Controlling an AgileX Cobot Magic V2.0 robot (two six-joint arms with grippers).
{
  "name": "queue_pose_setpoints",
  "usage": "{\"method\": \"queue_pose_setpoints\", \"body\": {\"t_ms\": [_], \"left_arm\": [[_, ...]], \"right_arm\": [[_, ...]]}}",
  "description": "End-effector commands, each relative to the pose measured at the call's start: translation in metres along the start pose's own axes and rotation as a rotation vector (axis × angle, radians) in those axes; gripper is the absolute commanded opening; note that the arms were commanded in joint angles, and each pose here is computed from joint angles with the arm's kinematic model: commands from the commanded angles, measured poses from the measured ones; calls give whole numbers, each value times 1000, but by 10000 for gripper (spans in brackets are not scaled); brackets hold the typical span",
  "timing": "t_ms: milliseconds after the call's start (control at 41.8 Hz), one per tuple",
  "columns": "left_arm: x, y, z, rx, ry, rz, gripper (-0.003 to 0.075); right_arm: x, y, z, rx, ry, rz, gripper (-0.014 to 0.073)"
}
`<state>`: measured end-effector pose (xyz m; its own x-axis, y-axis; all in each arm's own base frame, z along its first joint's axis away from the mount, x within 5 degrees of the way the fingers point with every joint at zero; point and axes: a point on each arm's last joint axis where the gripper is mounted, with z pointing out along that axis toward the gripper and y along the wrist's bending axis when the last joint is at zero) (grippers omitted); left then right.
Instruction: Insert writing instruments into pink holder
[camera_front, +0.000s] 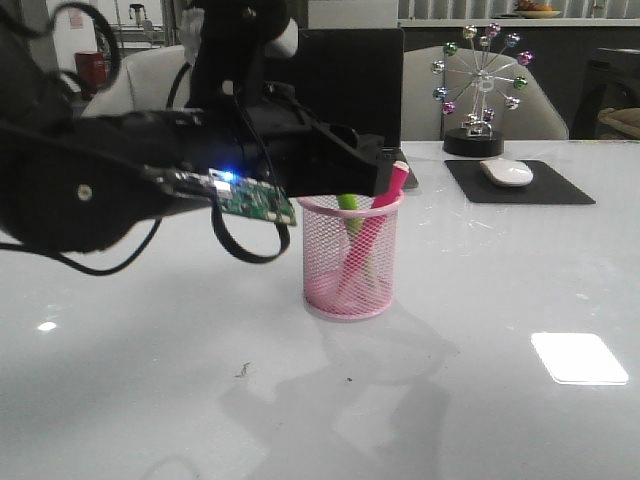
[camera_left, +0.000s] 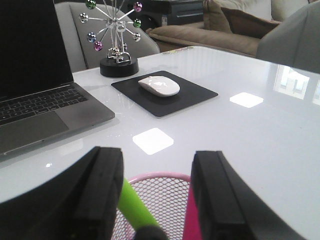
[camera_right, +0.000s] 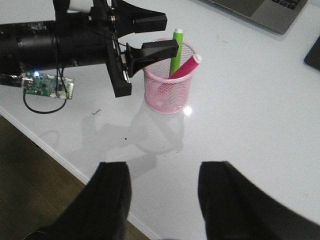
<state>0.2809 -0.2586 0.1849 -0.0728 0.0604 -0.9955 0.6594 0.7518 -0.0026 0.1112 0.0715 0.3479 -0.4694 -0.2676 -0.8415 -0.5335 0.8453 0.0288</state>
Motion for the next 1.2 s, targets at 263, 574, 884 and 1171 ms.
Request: {"method": "queue_pose_setpoints", "body": {"t_ms": [263,574,884,1171], "left_arm": [[-110,6,-75,12,276,29,395],[-160,9,-192,1,366,64,395],[-138,10,-288,-6,319,62,395],[-124,10,-310,-9,313,50,388]], "right_arm": [[-13,-1,-6,10,-98,-17,435],[-13,-1,-6,10,-98,-17,435],[-13,-1,-6,10,-100,-17,435],[-12,-1,-6,10,-86,-17,435]]}}
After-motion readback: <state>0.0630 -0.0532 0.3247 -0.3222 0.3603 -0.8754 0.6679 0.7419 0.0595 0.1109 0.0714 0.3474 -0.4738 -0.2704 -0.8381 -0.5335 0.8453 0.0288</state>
